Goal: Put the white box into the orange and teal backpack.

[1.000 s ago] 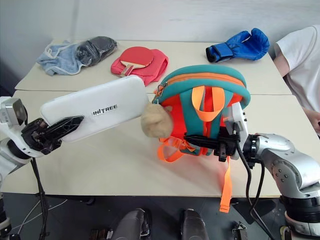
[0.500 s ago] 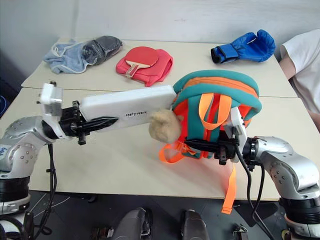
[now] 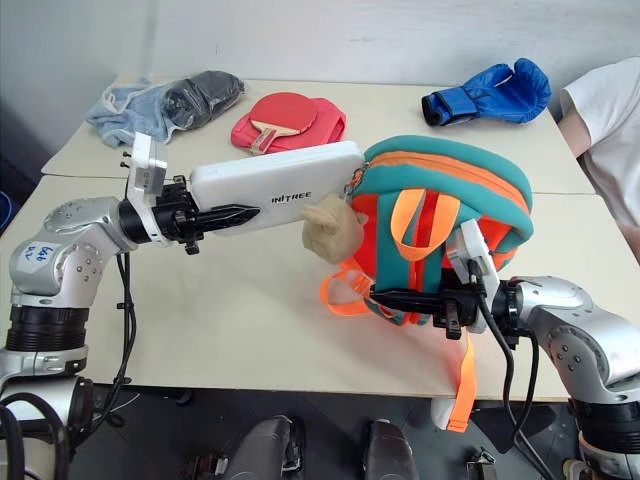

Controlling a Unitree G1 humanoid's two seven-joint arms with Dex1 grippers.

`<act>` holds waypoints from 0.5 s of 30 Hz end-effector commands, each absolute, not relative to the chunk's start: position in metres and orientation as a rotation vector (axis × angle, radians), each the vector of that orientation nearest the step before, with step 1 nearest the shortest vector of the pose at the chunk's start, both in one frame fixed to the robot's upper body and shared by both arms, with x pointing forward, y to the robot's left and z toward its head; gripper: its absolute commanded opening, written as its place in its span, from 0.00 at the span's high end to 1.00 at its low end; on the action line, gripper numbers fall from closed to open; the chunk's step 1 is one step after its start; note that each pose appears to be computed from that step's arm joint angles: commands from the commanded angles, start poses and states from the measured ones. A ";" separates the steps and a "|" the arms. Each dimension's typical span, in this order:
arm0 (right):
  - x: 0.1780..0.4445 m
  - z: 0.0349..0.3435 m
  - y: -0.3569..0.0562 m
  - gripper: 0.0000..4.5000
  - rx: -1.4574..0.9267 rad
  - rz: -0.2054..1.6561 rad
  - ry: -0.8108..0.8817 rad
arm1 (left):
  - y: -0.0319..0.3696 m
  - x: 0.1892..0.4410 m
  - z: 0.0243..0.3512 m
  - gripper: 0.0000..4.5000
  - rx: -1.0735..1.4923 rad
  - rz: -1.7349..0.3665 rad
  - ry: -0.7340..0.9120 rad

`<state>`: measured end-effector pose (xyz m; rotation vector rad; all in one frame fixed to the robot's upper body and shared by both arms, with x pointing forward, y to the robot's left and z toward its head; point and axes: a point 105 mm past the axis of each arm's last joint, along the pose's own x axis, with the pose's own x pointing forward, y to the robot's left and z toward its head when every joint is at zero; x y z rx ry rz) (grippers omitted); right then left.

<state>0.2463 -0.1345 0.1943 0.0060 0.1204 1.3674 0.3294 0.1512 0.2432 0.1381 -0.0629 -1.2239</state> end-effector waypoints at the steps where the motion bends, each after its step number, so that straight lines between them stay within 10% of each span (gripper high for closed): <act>1: 0.240 0.202 -0.134 1.00 0.003 1.393 0.104 | 0.158 0.327 0.249 0.72 0.255 -1.230 -0.091; 15: 0.227 0.224 -0.130 1.00 0.171 1.506 0.236 | 0.107 0.333 0.251 0.72 0.535 -1.451 -0.217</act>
